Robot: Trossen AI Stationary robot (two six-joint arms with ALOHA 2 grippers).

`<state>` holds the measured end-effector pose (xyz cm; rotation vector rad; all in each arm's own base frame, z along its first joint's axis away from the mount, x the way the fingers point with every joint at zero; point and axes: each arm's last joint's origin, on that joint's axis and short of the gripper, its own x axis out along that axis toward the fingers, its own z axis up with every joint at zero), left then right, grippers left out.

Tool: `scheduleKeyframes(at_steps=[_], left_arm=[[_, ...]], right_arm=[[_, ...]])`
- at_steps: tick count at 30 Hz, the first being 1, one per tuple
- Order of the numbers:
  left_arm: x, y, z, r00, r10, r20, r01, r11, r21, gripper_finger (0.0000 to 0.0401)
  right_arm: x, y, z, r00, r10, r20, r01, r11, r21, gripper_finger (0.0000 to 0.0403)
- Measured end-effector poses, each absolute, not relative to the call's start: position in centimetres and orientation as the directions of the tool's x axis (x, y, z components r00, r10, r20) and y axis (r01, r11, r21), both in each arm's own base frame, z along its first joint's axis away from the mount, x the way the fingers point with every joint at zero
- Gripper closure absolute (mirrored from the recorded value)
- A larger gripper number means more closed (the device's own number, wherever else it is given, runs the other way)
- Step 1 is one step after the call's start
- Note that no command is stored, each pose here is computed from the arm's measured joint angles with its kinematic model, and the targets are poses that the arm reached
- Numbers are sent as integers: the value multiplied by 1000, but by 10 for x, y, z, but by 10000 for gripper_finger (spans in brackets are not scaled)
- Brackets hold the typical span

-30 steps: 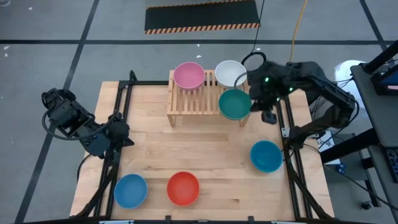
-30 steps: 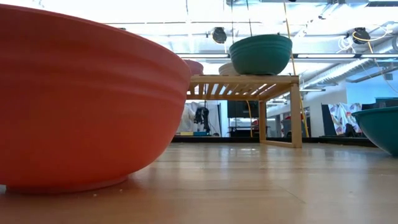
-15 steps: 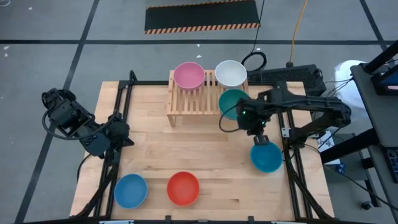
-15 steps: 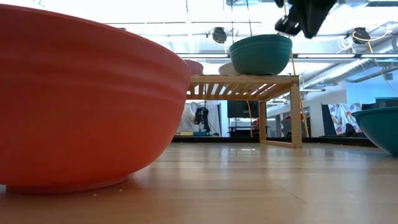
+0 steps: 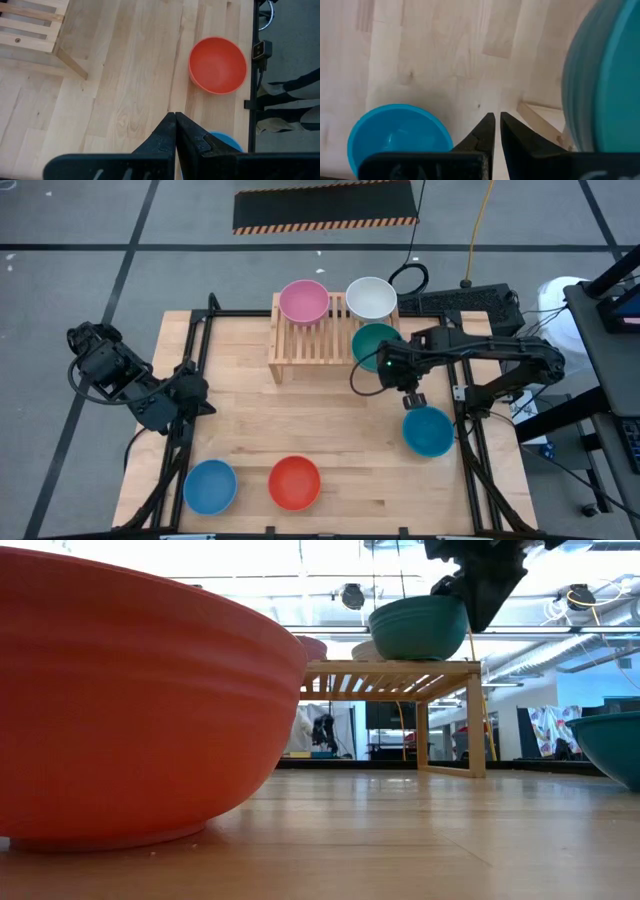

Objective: Place and stack bowls onto a shelf
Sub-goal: Put the green bowl on the shelf, then put the left blue bowl on the shelf

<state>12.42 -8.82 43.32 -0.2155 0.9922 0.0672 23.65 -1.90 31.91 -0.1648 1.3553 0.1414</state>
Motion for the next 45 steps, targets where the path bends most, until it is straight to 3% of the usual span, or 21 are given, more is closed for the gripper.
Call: scheduleKeyframes(at_steps=[30, 38, 45], left_arm=[[124, -88, 433, 547, -42, -836, -171, 972, -161, 393], [124, -88, 433, 547, -42, -836, -171, 972, -160, 393], [124, -88, 433, 547, -42, -836, -171, 972, -160, 393]], right_arm=[[245, -23, 322, 293, -105, -951, -235, 956, -178, 378], [238, -15, 326, 290, 9, -957, -235, 970, -62, 378], [211, 2, 367, 366, 33, -930, -130, 991, -16, 378]])
